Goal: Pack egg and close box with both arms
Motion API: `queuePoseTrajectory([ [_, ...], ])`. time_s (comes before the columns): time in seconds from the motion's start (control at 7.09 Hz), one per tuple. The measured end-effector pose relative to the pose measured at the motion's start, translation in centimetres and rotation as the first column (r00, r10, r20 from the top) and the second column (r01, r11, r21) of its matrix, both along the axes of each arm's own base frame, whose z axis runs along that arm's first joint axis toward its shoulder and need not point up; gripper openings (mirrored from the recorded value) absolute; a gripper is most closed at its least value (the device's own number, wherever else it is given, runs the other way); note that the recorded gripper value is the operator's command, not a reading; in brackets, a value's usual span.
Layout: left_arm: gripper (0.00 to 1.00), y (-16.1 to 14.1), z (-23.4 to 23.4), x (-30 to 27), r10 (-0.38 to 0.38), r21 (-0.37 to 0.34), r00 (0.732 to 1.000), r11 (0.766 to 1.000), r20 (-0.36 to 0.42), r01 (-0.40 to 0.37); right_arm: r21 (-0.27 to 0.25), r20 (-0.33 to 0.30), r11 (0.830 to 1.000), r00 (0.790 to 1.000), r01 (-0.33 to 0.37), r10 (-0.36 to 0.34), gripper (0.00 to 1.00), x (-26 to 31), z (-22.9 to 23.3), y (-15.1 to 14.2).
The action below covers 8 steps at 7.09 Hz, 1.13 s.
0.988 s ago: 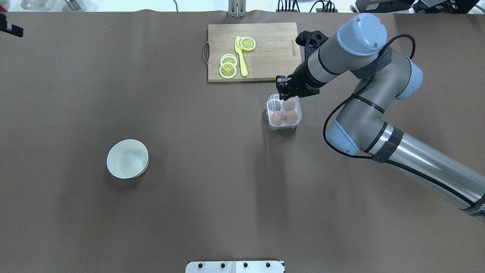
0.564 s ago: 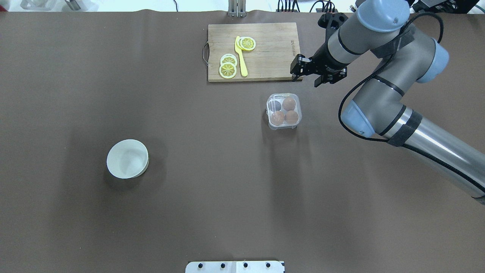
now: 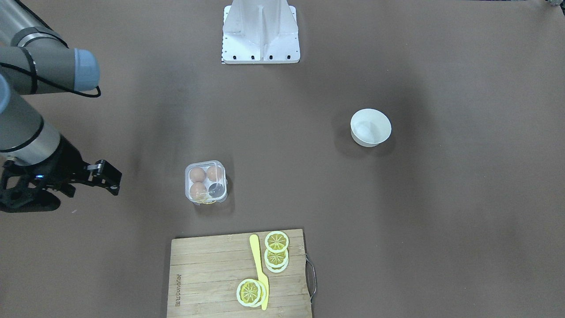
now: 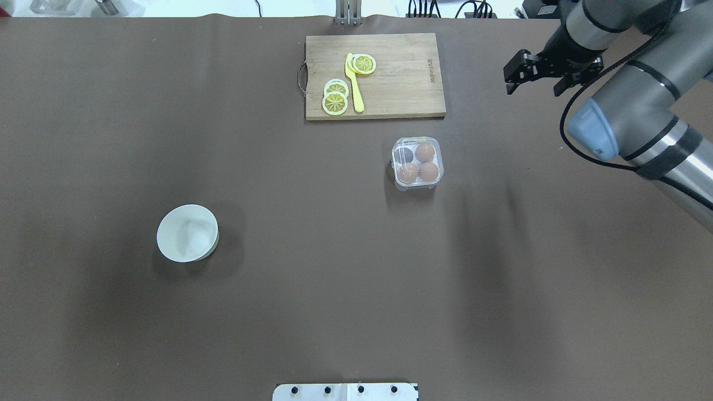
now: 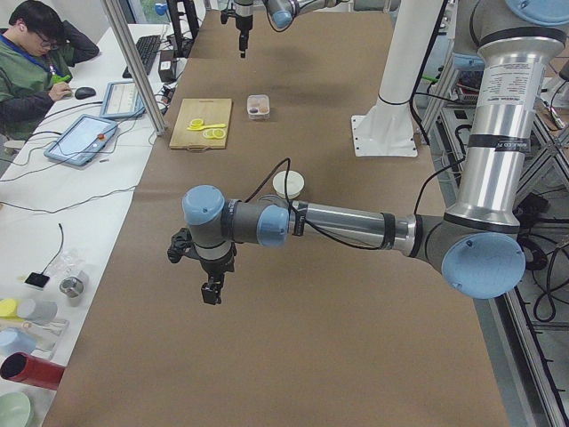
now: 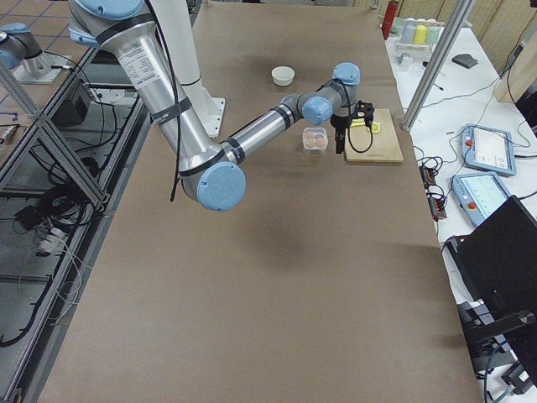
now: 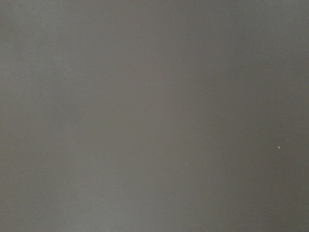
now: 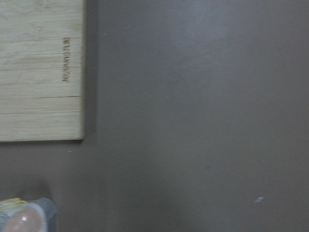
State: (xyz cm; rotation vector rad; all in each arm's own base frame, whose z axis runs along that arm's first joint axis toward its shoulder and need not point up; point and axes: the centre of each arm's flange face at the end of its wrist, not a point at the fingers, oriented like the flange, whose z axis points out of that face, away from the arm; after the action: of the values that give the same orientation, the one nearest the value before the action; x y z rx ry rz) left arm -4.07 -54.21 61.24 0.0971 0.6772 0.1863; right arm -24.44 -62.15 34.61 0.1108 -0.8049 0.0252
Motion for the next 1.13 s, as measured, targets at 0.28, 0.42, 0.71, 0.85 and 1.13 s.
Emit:
queuePoseTrajectory([
  [0.28,0.99,1.6,0.5,-1.2,-0.034,-0.022,0.999,0.999,-0.003,0.034,0.024,-0.065,0.997,0.995,0.078,-0.076,1.0,10.3,6.7,-0.9],
  [0.42,0.99,2.7,0.4,-1.4,-0.07,-0.042,0.998,0.997,-0.006,0.069,0.014,-0.093,0.994,0.99,0.11,-0.108,1.0,15.2,10.3,-0.4],
  [0.71,0.99,4.4,-0.7,-1.1,-0.156,-0.107,0.986,0.983,-0.059,0.149,-0.043,-0.125,0.986,0.978,0.161,-0.165,1.0,24.3,18.1,1.7],
  [0.85,0.99,4.9,-1.5,-0.9,-0.195,-0.138,0.977,0.974,-0.089,0.182,-0.068,-0.123,0.984,0.977,0.167,-0.174,1.0,27.5,21.5,3.7],
  [1.13,0.99,6.8,-1.5,-0.8,-0.215,-0.167,0.971,0.966,-0.106,0.196,-0.122,-0.103,0.979,0.979,0.165,-0.178,1.0,31.2,27.7,9.6],
])
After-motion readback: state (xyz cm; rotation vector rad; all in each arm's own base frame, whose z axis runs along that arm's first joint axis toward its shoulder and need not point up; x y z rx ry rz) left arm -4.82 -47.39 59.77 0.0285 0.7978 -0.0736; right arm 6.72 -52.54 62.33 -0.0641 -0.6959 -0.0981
